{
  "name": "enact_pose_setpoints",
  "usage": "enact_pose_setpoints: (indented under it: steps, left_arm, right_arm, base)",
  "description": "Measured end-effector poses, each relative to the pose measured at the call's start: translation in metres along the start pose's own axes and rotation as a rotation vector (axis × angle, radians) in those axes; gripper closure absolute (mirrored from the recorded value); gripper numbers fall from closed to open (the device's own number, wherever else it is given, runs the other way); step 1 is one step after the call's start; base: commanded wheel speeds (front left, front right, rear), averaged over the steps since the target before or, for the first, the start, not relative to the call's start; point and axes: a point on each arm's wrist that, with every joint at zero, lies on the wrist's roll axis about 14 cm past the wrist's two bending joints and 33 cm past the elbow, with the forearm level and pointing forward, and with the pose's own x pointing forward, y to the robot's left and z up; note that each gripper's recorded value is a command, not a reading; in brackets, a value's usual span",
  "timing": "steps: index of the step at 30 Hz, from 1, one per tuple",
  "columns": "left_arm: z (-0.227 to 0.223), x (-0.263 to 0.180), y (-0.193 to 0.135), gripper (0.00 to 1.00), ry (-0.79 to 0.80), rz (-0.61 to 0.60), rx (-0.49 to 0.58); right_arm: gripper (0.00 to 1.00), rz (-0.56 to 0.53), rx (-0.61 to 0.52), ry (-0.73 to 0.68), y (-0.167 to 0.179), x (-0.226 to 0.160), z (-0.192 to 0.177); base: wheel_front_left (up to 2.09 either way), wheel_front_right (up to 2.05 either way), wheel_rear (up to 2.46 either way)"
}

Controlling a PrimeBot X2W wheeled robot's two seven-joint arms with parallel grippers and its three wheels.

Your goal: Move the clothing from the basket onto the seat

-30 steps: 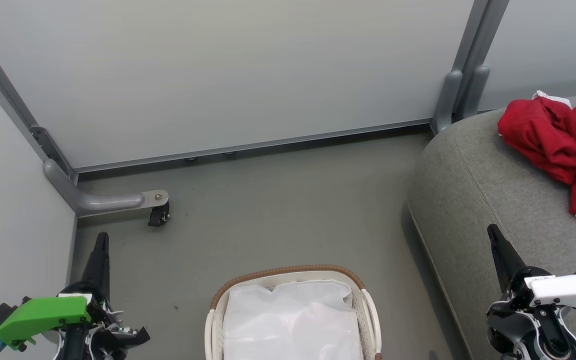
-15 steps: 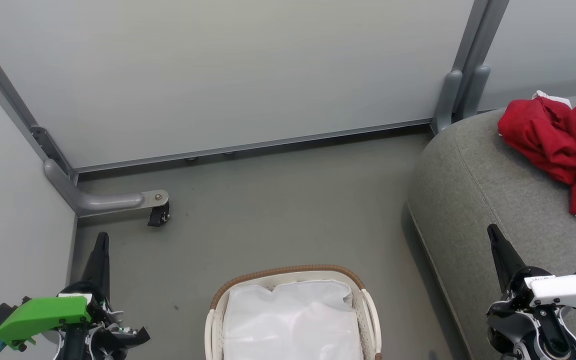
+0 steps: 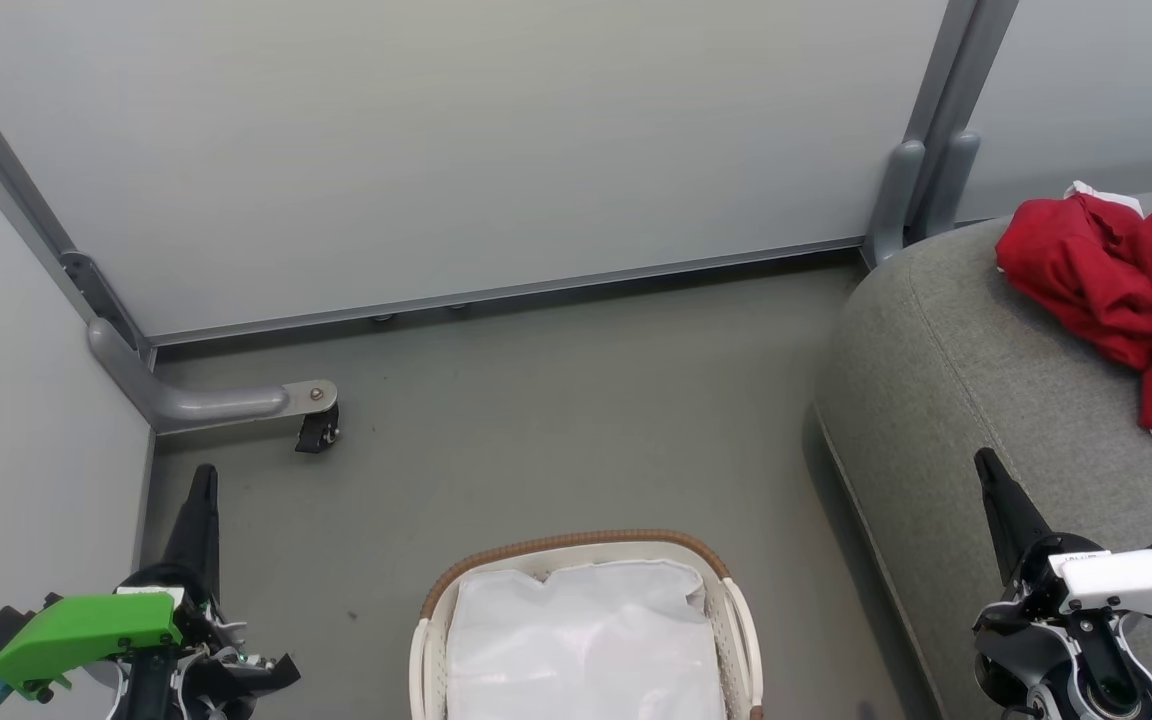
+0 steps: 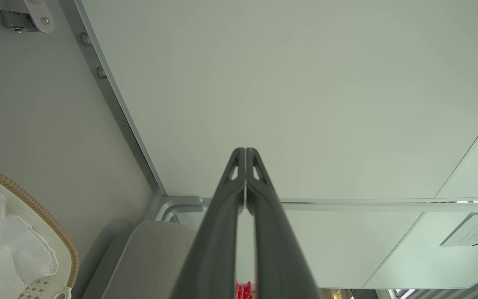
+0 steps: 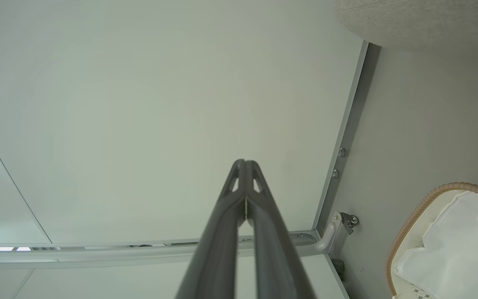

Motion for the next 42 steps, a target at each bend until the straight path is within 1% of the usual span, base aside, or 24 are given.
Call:
enact_pose_setpoints:
  steps: [42]
  left_arm:
    - [0.0,0.0,-0.0001,1.0,0.0,0.0,0.0]
  right_arm:
    - [1.0,0.0,0.0,0.0,0.0,0.0,0.0]
  base:
    - [0.0,0.0,0.0]
